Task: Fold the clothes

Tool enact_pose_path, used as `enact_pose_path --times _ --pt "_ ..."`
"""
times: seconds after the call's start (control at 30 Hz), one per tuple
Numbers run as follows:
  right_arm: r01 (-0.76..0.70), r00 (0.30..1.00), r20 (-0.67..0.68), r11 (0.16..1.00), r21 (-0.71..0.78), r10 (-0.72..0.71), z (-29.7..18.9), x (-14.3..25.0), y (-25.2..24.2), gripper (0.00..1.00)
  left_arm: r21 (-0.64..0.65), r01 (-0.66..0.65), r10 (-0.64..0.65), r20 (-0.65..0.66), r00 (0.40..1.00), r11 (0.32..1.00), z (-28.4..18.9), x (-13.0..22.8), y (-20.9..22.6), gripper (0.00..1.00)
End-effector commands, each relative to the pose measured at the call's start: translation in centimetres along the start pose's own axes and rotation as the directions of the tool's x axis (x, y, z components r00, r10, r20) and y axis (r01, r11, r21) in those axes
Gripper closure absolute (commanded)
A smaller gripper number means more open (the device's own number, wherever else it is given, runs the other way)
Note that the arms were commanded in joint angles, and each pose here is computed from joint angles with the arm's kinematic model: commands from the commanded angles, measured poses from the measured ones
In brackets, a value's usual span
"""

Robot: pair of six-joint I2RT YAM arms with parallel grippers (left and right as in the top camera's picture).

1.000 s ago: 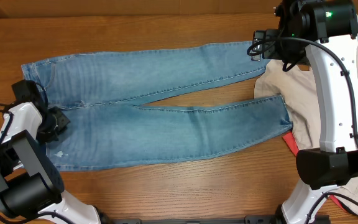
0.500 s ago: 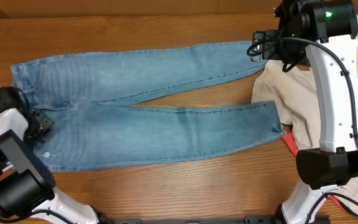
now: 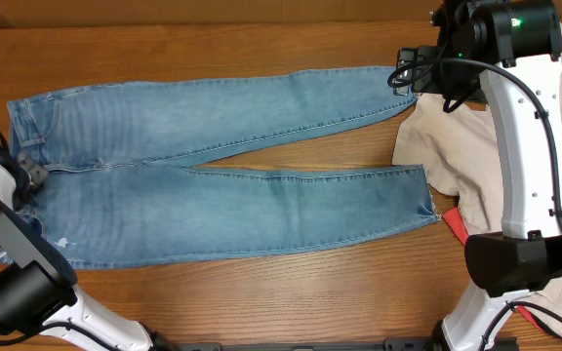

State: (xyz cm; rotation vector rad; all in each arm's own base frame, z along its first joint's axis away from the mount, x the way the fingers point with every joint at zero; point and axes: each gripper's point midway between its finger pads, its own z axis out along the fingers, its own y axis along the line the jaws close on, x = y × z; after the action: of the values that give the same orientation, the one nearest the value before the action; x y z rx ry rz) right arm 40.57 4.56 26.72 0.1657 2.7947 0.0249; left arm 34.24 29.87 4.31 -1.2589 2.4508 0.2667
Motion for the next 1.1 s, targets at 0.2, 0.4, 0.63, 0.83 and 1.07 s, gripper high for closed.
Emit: enact_pose_path --times 0.2,0.4,0.63,0.83,1.07 --pt "-0.014 1.0 0.01 1.0 -0.004 0.014 -0.2 -0.2 0.0 0.0 0.133 -0.003 0.036 -0.244 0.969 0.991 -3.5 3.1 -2.1 0.53" --pt "-0.014 1.0 0.01 1.0 -0.003 0.014 -0.2 -0.2 0.0 0.0 -0.006 0.037 -0.035 -0.499 0.866 0.999 -4.7 10.3 0.6 0.66" --pt "-0.013 1.0 0.002 1.0 -0.002 0.013 -0.2 0.0 -0.1 0.0 -0.046 0.041 -0.06 -0.578 0.814 0.998 -2.1 16.2 1.6 0.66" --pt "-0.013 1.0 -0.008 1.0 0.001 0.013 -0.2 0.3 -0.1 0.0 -0.089 0.054 -0.092 -0.5 0.861 0.995 0.3 16.3 2.4 0.66" --pt "-0.014 1.0 -0.01 1.0 0.001 0.014 -0.2 0.3 -0.2 0.0 -0.032 0.095 -0.1 -0.341 0.935 0.995 2.3 12.4 1.2 0.64"
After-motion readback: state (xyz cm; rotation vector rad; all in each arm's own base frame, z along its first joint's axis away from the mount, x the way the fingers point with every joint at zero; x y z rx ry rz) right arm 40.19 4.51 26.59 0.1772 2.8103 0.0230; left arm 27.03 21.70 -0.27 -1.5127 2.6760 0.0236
